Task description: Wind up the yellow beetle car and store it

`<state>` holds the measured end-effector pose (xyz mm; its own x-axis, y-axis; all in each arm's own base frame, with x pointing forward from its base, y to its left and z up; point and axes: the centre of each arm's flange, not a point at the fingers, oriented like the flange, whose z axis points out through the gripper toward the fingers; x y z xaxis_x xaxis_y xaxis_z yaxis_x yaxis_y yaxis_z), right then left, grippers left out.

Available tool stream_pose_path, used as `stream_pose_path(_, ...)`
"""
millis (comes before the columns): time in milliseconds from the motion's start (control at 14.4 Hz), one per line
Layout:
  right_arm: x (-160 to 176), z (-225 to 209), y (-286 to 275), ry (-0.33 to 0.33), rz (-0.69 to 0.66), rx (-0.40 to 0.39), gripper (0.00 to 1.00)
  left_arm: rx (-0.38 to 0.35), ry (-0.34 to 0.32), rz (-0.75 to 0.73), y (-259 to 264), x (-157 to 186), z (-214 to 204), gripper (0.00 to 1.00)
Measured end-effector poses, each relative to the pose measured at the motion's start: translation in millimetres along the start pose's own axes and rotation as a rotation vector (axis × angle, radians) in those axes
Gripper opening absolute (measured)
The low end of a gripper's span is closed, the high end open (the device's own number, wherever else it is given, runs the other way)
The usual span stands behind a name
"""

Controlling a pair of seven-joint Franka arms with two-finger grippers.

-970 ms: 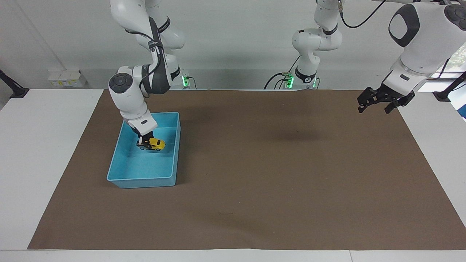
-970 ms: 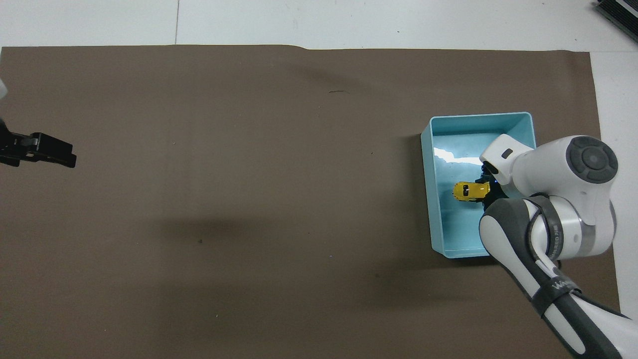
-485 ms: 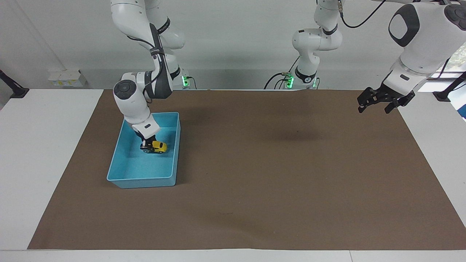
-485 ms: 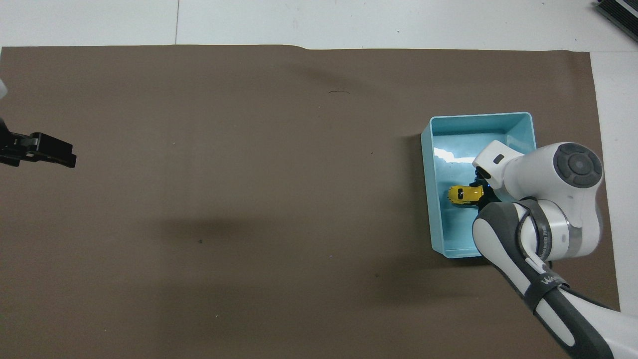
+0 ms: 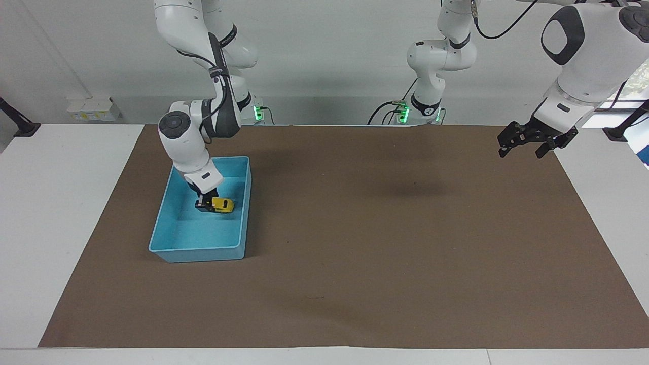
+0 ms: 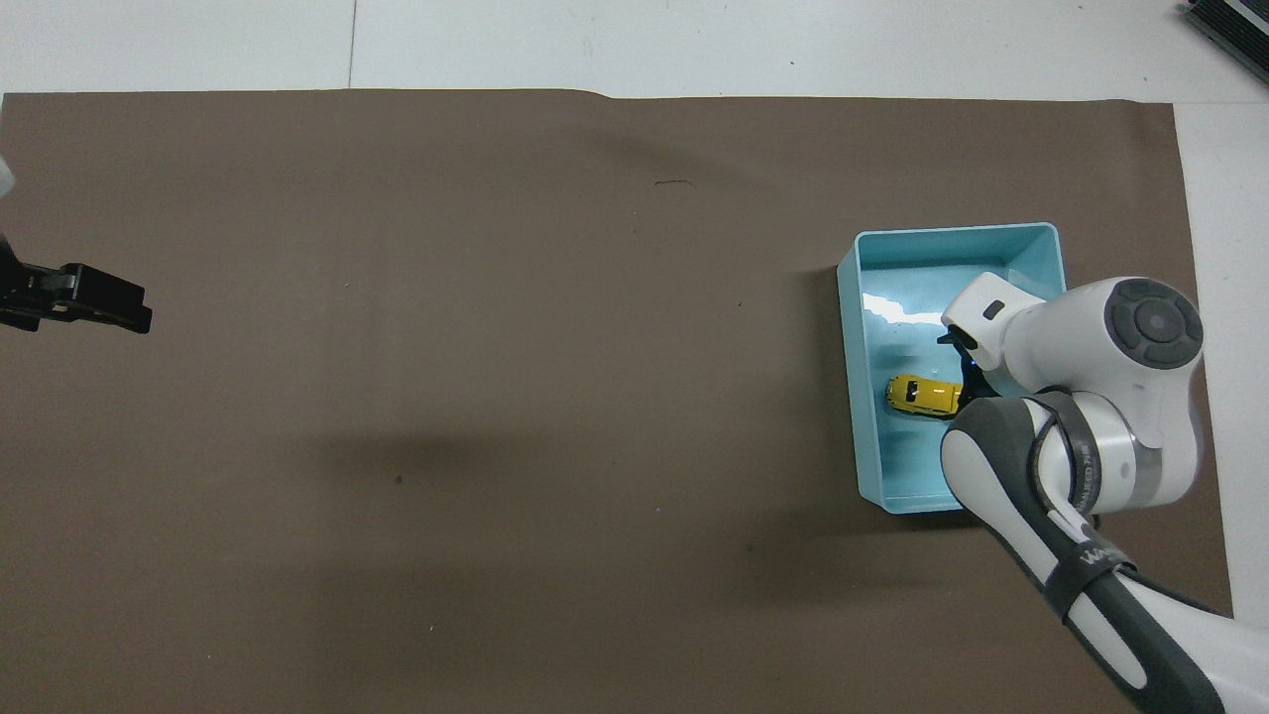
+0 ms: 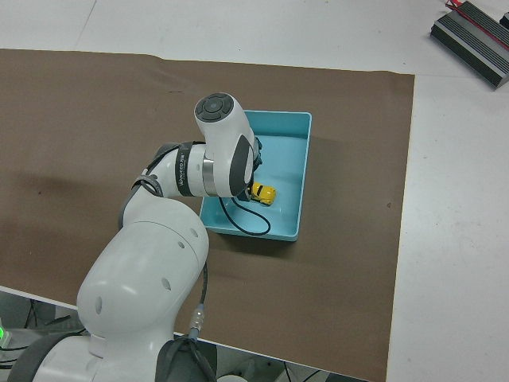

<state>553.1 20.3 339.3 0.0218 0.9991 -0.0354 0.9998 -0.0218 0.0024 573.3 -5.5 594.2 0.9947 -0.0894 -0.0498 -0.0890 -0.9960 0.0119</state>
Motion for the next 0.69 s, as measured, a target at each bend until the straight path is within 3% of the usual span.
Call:
stream_pose_path(277, 1.6, -63.0, 18.5, 0.005, 0.079, 0.036, 1.0, 0.0, 0.0, 0.0, 0.0, 0.0, 0.0, 1.0)
stream_pose_path(693, 10.2, -150.2, 32.1, 0.041, 0.35, 0.031, 1.0, 0.0, 0.0, 0.0, 0.0, 0.0, 0.0, 1.0)
